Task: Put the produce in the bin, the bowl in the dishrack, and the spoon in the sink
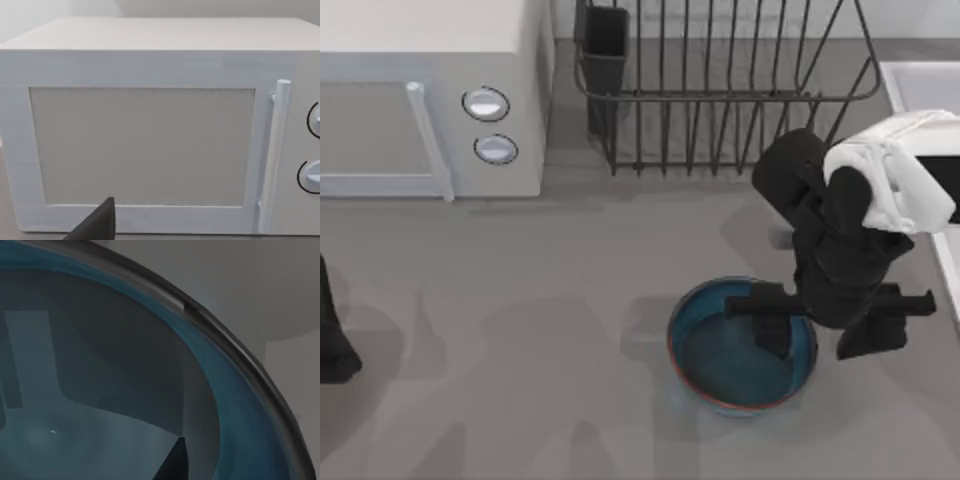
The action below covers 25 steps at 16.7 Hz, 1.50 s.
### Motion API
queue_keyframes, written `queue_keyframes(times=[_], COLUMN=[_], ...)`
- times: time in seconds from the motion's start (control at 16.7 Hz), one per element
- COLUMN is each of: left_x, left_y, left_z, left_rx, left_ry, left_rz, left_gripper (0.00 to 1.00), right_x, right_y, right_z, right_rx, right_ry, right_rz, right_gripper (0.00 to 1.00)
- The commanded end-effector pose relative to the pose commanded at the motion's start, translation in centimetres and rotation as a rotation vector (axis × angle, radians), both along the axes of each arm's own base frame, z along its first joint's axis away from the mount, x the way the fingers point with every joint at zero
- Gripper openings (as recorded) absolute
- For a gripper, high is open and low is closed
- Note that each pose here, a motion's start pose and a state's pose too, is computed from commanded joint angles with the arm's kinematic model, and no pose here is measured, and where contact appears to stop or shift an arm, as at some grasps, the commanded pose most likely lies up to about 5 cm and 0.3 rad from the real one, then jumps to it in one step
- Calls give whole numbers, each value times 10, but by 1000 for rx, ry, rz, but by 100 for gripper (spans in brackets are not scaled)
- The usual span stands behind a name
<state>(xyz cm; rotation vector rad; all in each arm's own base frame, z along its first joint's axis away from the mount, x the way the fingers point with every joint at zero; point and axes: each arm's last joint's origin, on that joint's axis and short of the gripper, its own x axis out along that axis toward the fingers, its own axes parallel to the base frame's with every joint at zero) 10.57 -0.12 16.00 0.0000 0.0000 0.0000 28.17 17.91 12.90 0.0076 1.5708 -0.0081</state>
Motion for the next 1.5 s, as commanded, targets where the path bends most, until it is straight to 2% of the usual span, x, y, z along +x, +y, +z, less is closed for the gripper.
queue_keyframes(times=[0.3, 0.36, 0.96, 1.5], left_x=[0, 0, 0, 0], left_y=[0, 0, 0, 0], left_z=[0, 0, 0, 0], left_rx=[0, 0, 0, 0], left_ry=[0, 0, 0, 0], left_rz=[0, 0, 0, 0], left_gripper=[100, 100, 100, 100], right_x=[0, 0, 1, 1], right_y=[0, 0, 1, 1], right_z=[0, 0, 4, 92], right_rx=[0, 0, 0, -4], right_ry=[0, 0, -2, 3], right_rz=[0, 0, 2, -1], right_gripper=[2, 0, 0, 0])
